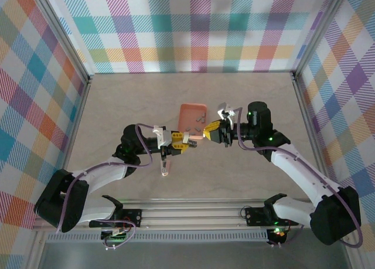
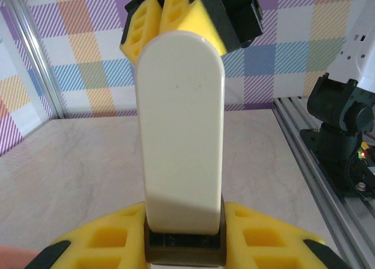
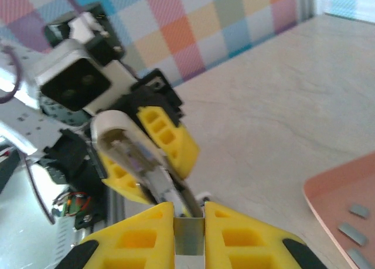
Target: Load the staples into the stapler
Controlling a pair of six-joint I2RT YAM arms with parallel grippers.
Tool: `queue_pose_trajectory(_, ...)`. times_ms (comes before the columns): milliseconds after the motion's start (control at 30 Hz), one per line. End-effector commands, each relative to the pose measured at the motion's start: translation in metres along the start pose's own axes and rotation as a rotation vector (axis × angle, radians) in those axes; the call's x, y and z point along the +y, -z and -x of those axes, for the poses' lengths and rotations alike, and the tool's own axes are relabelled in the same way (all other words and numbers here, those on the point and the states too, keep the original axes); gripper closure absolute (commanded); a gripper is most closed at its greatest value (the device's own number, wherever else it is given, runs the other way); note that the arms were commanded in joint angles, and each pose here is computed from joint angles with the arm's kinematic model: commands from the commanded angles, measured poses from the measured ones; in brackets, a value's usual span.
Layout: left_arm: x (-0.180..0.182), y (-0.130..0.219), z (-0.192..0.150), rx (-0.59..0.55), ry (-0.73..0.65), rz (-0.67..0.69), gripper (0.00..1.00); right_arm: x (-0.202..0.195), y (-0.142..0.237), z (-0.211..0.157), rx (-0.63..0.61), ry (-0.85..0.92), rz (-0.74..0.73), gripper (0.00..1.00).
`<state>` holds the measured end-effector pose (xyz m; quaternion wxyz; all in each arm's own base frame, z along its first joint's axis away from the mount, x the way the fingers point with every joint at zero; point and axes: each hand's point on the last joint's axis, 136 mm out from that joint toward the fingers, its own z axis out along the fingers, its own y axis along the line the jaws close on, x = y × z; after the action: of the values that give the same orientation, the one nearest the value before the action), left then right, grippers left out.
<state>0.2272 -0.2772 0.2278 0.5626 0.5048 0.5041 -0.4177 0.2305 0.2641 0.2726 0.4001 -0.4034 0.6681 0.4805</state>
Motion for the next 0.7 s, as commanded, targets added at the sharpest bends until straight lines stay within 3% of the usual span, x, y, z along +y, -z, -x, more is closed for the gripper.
queue_pose_trajectory(0, 0.001, 0.0, 0.016, -0.047, -0.045, -0.024, 1.0, 0.022, -0.002, 0.003, -0.019, 0.084, 0.159, 0.85)
queue_pose_trajectory(667, -0.001, -0.001, 0.022, -0.054, -0.056, -0.044, 1.0, 0.024, -0.033, -0.012, 0.032, 0.246, 0.269, 0.86)
